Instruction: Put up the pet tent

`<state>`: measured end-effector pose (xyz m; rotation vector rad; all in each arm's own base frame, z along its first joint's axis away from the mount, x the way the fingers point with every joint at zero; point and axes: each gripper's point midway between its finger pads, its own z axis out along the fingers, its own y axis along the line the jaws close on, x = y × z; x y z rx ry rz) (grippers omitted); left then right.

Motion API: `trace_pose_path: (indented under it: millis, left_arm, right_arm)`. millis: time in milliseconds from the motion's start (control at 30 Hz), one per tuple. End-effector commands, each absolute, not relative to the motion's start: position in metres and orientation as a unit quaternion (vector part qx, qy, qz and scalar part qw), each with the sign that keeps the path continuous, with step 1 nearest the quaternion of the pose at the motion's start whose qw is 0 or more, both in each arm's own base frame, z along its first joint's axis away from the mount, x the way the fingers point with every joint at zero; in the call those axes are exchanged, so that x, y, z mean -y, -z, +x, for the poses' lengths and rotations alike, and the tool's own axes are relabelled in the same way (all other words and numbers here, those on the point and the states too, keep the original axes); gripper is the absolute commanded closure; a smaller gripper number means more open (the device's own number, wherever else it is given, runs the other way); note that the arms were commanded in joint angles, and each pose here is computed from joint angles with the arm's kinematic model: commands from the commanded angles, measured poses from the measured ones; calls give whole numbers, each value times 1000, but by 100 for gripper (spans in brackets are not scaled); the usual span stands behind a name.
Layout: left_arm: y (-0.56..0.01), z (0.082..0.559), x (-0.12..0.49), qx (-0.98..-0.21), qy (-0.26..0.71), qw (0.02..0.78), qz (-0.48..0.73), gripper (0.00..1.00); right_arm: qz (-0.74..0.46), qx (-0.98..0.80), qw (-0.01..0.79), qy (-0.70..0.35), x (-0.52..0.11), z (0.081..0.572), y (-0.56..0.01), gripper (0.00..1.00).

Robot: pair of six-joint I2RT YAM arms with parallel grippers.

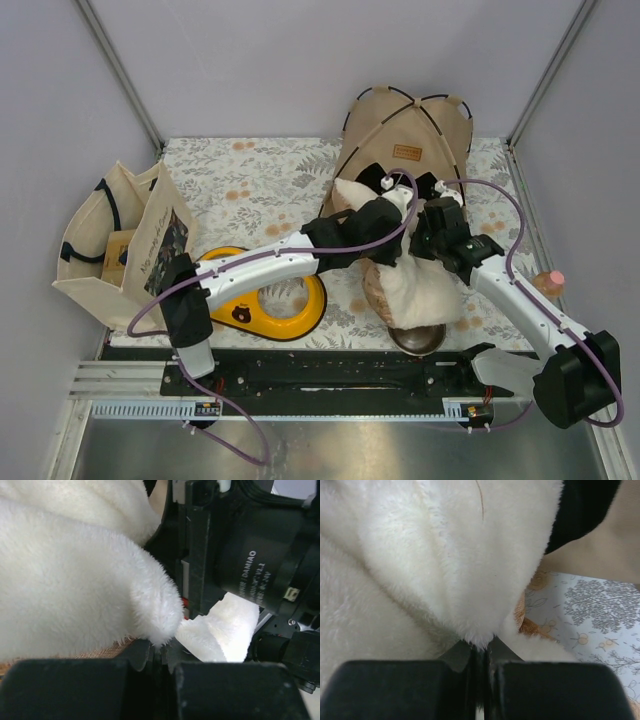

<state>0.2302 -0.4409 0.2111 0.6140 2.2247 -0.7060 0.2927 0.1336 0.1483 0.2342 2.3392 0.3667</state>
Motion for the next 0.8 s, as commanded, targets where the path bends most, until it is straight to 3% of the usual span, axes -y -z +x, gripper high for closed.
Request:
trace_pose_path:
  millis: [0, 133, 300, 400, 633, 767]
  left_arm:
    - [-248, 226, 491, -812, 361, 373, 269, 100]
    - [-250, 220, 505, -801, 387, 360, 282, 100]
    - [-251, 220, 517, -790, 408, 355, 288, 100]
    - [-244, 229, 519, -796, 410, 350, 275, 100]
    - [-222, 264, 504, -804, 437, 333, 227, 100]
    - [-206, 277, 485, -824, 399, 343, 212, 66]
  right_arm:
    - [147, -876, 427, -172, -141, 315, -187, 100]
    - [182, -873, 432, -133, -121, 313, -184, 99]
    - [217, -863, 449, -86, -96, 313, -186, 82]
    - [219, -868, 438, -81, -93, 315, -177, 78]
    - [225, -878, 408, -111, -104, 317, -153, 85]
    - [224, -883, 396, -114, -108, 319, -145, 85]
